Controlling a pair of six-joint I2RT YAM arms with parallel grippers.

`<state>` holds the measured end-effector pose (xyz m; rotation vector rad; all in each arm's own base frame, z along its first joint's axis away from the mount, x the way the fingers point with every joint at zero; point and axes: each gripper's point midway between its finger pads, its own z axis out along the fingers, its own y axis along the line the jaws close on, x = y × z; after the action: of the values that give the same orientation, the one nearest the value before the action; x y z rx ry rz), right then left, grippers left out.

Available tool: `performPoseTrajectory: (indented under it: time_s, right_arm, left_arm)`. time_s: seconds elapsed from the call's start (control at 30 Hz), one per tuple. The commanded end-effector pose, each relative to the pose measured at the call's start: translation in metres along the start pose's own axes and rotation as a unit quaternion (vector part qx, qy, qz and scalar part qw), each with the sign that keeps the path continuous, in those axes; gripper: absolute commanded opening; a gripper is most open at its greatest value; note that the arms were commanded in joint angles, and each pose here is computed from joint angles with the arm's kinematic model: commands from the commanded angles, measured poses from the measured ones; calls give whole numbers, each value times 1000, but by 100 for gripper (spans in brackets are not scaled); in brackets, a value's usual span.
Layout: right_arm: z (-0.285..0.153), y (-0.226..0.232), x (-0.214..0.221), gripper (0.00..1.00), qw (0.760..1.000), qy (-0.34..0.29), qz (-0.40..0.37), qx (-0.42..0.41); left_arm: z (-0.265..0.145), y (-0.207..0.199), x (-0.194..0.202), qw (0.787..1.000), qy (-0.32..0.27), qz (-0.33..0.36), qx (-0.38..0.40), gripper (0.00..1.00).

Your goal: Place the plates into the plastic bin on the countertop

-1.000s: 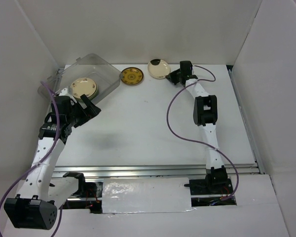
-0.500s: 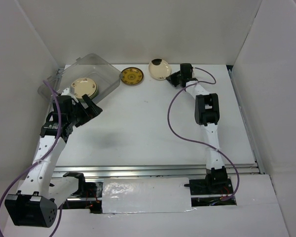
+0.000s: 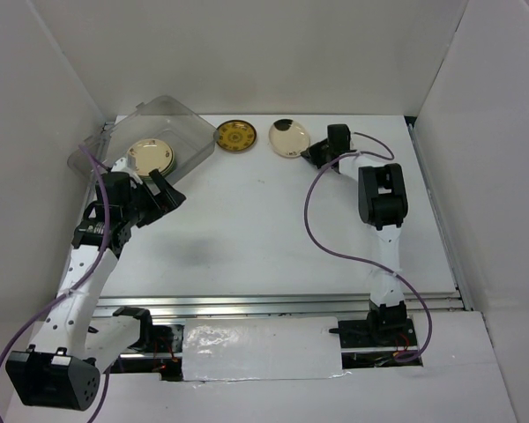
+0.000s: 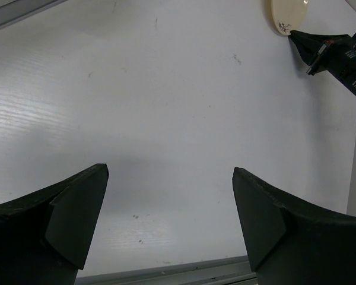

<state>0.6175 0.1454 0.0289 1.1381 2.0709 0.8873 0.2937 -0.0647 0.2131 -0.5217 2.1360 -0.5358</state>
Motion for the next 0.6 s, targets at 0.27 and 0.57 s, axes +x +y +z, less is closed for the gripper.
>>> performPoseTrajectory:
  time_s: [0.27,0.57]
  right_arm:
    - [11,16,0,40,999,20,-25,8]
    - [21,26,-2,25,999,24,-39,25]
  left_arm:
    - [-9,-4,-8,1000,-21,13,-5,99]
    - [-8,-2,-7,1000,-19,14,-9,99]
